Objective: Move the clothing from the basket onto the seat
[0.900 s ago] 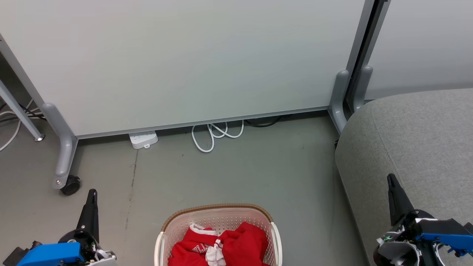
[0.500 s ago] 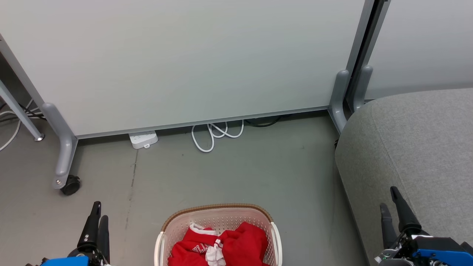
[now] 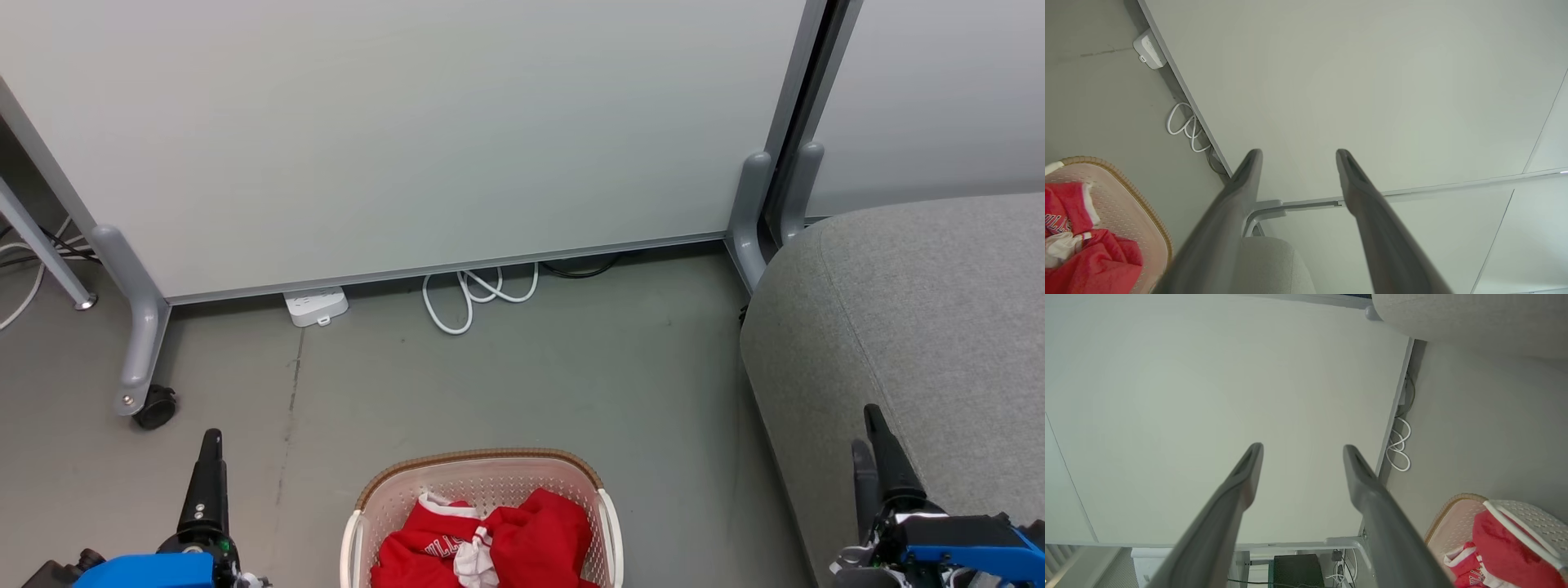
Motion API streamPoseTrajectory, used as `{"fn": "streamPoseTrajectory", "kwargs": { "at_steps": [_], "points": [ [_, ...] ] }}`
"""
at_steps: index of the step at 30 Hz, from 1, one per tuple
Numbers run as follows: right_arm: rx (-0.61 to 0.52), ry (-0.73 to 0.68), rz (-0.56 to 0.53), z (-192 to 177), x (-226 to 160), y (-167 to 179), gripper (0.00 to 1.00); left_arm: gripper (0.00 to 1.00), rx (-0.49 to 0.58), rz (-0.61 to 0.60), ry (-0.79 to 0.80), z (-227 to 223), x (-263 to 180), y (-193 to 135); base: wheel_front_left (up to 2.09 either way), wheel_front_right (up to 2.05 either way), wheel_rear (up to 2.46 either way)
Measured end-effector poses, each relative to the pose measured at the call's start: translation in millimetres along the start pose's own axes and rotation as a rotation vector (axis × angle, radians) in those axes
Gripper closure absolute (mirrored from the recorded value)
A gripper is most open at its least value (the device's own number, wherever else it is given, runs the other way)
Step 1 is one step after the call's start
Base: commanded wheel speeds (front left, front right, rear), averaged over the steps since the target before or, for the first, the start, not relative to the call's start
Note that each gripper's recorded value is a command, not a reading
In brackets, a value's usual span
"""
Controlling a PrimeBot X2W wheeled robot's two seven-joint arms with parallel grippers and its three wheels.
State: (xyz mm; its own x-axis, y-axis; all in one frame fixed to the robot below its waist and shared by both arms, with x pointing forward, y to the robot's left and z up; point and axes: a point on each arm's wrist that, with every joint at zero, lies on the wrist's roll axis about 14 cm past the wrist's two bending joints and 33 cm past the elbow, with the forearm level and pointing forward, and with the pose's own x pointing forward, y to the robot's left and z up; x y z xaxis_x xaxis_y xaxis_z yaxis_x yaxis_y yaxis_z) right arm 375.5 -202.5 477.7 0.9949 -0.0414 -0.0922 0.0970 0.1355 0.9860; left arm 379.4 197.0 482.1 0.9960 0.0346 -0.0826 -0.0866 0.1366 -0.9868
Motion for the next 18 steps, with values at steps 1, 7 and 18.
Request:
{"fn": "streamPoseTrajectory", "kwargs": {
  "at_steps": [1,7,18],
  "points": [
    [-0.017,0.002,0.002,-1,0,1,0.00,0.00,0.020,-0.003,-0.003,0,1,-1,0.00,0.00,0.00],
    [-0.133,0.003,0.022,-4,2,8,0.00,0.00,0.154,-0.018,-0.004,-1,2,-8,0.00,0.00,0.00],
    [-0.368,0.027,0.068,-17,5,20,0.00,0.00,0.399,-0.044,0.010,-12,6,-18,0.00,0.00,0.00]
  ]
}}
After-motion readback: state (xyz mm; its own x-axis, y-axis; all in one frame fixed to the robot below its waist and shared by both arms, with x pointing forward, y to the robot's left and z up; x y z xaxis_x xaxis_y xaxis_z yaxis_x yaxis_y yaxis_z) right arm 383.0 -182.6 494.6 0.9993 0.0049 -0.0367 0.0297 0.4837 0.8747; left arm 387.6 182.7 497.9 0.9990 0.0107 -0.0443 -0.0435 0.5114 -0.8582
